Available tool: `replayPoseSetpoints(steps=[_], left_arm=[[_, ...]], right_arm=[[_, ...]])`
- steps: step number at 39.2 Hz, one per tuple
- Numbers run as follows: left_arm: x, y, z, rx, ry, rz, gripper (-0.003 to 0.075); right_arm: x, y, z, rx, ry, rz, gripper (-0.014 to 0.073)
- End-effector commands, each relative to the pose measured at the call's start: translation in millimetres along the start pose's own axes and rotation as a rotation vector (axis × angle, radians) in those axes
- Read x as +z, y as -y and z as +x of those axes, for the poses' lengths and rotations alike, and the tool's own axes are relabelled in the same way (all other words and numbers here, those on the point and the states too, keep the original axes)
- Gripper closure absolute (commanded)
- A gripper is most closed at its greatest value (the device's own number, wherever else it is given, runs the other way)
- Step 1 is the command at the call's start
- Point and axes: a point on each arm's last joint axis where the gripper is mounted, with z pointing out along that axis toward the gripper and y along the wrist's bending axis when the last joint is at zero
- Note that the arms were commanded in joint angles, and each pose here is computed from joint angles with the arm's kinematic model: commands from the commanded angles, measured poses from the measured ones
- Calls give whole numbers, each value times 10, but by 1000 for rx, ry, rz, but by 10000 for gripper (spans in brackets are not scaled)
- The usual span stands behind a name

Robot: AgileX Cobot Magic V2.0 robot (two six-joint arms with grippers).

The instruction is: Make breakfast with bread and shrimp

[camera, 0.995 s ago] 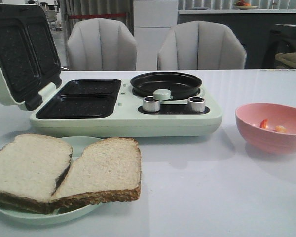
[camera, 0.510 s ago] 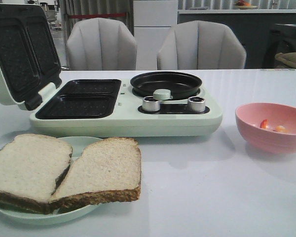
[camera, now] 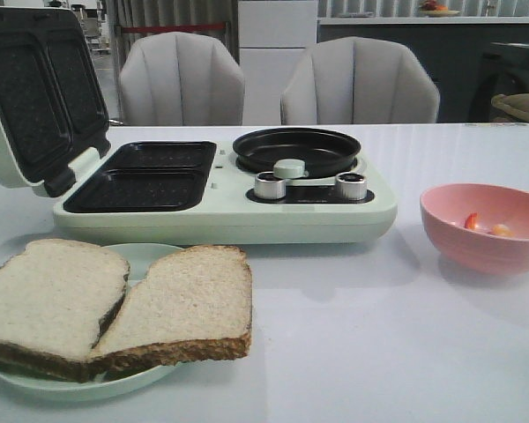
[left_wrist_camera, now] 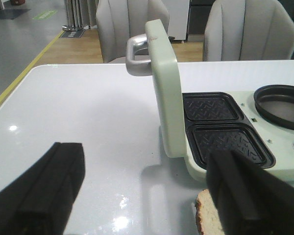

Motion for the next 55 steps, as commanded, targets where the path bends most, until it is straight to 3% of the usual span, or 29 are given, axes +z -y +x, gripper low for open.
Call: replayPoseSetpoints(steps=[1,14,29,39,47,55], left_arm=[[-9,23,-158,18,76,24,134],[16,78,-111,242,28,87,134],[352,351,205,871,-289,305,134],[601,652,405,1269,-386,390,134],[831,800,567,1472,-445,400,134],[981,929,726,1561,-474,456,134]], right_arm=[[-28,1,-138,-16,115,5,453],[-28,1,-138,-16,115,5,453],[-28,1,-138,-16,115,5,453],[-28,1,-138,-16,115,5,453],[-28,1,-138,-16,115,5,453],[-28,1,-138,-16,115,5,453]])
